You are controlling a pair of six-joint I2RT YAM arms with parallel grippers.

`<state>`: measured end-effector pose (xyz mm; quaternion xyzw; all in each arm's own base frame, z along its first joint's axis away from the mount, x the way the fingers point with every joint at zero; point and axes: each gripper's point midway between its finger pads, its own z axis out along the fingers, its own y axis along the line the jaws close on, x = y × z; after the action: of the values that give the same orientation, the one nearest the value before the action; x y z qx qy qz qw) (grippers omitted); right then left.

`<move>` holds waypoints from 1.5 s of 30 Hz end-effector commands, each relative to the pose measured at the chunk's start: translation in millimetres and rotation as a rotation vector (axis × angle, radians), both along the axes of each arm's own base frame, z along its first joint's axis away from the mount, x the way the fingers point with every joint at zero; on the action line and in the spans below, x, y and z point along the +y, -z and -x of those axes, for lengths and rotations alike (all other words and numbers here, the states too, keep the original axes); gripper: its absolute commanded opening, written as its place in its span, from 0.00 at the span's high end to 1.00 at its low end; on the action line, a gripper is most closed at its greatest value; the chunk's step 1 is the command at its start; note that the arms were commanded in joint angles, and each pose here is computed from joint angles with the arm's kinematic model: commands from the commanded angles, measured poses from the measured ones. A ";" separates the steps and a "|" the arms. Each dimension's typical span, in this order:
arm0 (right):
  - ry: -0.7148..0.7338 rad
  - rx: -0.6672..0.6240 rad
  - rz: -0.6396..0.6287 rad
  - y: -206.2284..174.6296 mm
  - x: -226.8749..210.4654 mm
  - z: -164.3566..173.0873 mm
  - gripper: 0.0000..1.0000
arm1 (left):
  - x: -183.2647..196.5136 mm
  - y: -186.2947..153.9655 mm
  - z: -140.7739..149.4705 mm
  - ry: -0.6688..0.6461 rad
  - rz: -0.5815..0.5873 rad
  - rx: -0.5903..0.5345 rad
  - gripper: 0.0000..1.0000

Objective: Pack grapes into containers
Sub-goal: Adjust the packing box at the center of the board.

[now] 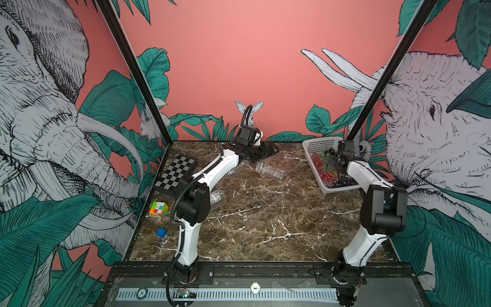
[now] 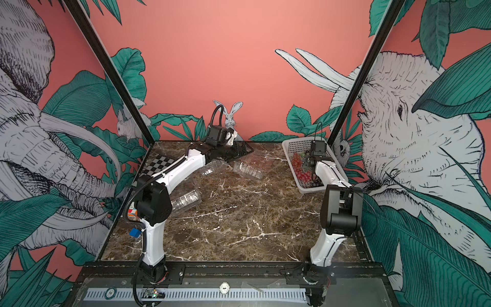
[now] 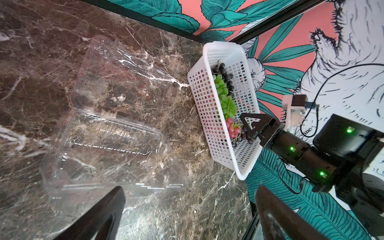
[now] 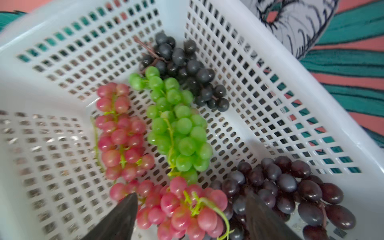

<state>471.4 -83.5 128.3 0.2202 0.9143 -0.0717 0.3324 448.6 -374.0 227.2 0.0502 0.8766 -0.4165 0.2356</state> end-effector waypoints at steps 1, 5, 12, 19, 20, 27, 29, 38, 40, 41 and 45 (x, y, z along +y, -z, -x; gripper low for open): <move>0.024 -0.003 -0.048 8.2 -5.1 -5.9 0.25 | -5.0 9.8 -4.1 0.011 -0.007 0.024 0.01; 0.021 0.003 -0.069 18.8 -6.7 -11.2 0.38 | -10.8 28.9 -4.9 0.023 -0.006 0.068 0.01; 0.007 -0.004 -0.108 25.4 -2.4 -21.4 0.65 | -13.6 42.1 5.2 0.036 -0.019 0.099 0.00; 0.001 0.000 -0.108 25.5 -1.2 -16.9 0.86 | -17.8 52.4 22.4 0.044 -0.015 0.133 0.01; 0.001 -0.003 -0.105 24.1 -1.7 -16.3 0.89 | -19.0 53.7 26.0 0.049 -0.014 0.138 0.00; -0.002 -0.023 -0.116 16.9 0.6 -15.0 1.00 | -26.0 59.6 47.3 0.061 -0.012 0.158 0.00; -0.004 -0.041 -0.127 11.4 2.7 -15.0 1.00 | -27.1 60.2 51.3 0.059 -0.007 0.163 0.00; -0.037 -0.154 -0.194 -12.9 23.4 -4.9 1.00 | -38.6 58.1 67.1 0.066 0.019 0.176 0.01; -0.059 -0.194 -0.214 -23.0 32.8 -2.3 1.00 | -43.8 58.5 70.4 0.071 0.027 0.181 0.00; -0.076 -0.212 -0.224 -28.4 38.6 -1.4 1.00 | -45.7 59.2 71.5 0.072 0.029 0.185 0.00; -0.132 -0.269 -0.220 -49.2 57.9 1.0 1.00 | -57.8 58.1 80.1 0.091 0.040 0.189 0.00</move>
<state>460.7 -41.2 143.7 0.2212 0.8978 0.0544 0.3768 381.2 -419.2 145.4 0.0363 0.8954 -0.4255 0.1261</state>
